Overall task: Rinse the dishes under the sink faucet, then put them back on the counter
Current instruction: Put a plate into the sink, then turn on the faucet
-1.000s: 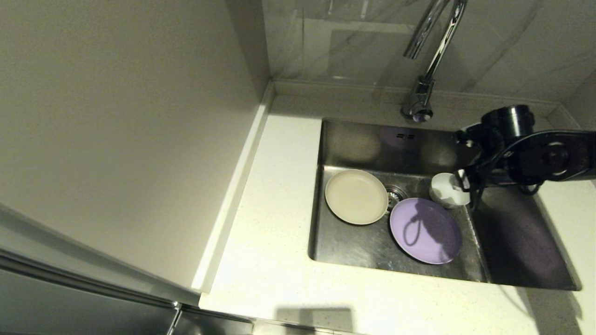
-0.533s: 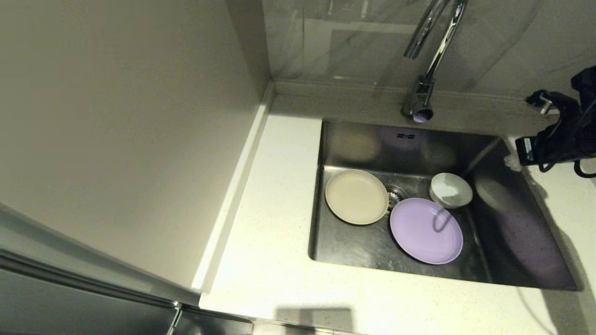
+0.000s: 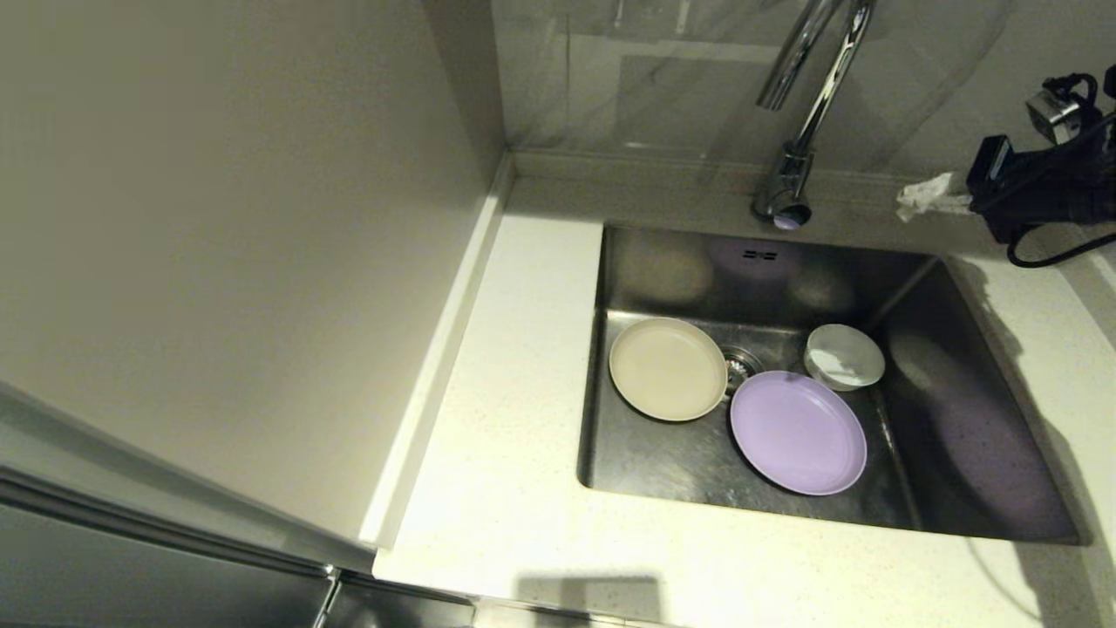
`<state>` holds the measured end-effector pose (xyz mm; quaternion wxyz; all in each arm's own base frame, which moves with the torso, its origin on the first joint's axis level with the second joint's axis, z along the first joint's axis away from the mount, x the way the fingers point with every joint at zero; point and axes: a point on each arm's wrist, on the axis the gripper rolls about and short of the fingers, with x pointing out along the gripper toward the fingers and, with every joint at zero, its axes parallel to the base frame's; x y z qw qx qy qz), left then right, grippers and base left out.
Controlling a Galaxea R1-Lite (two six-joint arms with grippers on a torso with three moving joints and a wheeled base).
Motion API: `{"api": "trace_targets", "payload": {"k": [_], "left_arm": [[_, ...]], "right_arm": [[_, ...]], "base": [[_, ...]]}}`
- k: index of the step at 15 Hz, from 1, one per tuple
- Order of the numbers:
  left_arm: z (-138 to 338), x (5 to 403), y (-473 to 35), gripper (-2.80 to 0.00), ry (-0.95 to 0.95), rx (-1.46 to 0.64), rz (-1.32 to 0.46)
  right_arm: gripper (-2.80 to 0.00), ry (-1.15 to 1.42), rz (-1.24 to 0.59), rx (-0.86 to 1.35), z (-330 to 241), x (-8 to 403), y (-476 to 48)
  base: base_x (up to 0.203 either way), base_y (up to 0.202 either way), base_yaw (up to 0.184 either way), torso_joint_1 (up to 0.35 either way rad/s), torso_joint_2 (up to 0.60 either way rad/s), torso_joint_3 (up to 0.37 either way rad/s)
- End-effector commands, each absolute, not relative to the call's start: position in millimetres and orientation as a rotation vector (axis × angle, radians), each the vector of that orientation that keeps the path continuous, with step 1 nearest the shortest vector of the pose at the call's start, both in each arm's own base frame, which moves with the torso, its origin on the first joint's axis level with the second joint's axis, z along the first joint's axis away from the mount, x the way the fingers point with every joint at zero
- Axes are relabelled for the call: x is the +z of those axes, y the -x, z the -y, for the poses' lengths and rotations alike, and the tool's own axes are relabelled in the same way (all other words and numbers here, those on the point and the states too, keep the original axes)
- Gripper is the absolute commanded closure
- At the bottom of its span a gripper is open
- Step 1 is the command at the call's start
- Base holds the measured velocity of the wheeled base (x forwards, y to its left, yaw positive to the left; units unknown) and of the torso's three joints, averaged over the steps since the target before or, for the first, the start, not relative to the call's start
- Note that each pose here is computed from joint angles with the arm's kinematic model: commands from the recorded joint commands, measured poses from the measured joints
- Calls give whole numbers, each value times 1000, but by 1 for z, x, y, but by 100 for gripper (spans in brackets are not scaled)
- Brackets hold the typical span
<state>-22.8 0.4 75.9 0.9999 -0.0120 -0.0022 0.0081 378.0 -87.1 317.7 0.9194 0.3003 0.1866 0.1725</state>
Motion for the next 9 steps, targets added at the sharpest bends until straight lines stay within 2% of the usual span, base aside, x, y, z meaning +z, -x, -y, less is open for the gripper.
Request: {"api": "trace_targets", "payload": {"k": [1,6,9], "left_arm": [[0,76,23,0,25,17,6],[0,76,23,0,25,17,6],[0,76,23,0,25,17,6]], "right_arm": [[0,-642,-332,463,89,319,-389],[0,-548,-167,601,68,326,-411],[0,-477,-85,567,47,323,-424]], "base": [[0,0,0,0,0,0],[0,0,0,0,0,0],[0,0,0,0,0,0]]}}
